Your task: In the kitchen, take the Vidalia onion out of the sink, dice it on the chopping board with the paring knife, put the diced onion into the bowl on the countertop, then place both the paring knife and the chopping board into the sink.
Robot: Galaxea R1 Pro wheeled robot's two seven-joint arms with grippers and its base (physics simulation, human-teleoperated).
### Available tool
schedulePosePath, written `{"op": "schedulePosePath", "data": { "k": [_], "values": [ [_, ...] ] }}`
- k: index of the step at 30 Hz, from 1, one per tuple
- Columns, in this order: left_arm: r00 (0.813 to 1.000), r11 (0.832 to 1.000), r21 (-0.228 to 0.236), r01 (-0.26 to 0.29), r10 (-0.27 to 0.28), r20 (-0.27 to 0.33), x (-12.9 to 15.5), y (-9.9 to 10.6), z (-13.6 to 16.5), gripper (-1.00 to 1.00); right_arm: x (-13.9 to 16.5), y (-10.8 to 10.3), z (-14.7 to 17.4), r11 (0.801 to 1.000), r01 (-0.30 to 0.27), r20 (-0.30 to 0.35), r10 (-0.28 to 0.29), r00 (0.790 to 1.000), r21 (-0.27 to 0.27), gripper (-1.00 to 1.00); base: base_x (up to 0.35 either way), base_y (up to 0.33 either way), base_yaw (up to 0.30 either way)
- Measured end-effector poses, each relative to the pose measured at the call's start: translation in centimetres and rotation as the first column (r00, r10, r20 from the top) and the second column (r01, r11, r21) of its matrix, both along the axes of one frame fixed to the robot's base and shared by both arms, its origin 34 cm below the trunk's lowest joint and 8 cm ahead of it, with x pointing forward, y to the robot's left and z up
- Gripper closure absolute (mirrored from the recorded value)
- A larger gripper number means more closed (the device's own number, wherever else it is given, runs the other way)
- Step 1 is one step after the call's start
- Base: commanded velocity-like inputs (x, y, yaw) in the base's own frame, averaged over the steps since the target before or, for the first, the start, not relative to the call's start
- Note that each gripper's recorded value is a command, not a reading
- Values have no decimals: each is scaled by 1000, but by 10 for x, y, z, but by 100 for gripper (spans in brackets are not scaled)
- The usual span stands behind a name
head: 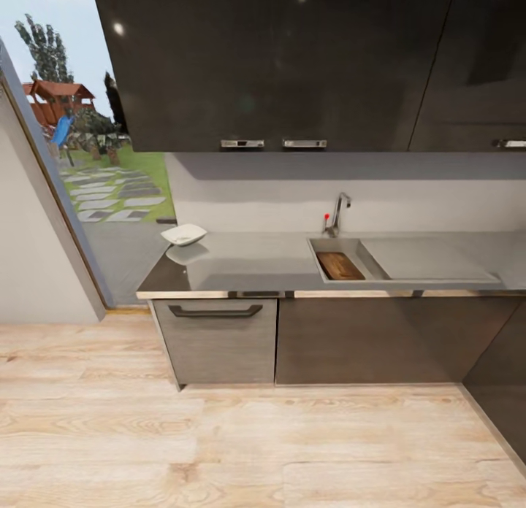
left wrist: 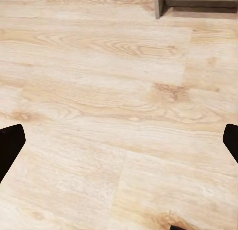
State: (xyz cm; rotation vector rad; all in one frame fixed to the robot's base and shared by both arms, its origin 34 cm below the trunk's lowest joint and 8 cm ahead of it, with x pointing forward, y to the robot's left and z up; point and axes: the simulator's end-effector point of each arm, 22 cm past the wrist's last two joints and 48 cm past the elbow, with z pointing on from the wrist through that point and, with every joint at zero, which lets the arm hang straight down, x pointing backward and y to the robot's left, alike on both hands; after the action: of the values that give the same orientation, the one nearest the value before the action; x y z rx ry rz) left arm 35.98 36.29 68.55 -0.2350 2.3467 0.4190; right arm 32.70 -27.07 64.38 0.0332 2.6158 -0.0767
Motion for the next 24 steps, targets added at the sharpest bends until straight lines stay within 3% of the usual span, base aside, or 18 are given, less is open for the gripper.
{"op": "schedulePosePath", "data": {
  "k": [24],
  "values": [
    [999,1000,0,0,0,38,12,0,10,-100,14,1,9,1000,0,41,0,999,1,-100,0,0,0]
  ]
}}
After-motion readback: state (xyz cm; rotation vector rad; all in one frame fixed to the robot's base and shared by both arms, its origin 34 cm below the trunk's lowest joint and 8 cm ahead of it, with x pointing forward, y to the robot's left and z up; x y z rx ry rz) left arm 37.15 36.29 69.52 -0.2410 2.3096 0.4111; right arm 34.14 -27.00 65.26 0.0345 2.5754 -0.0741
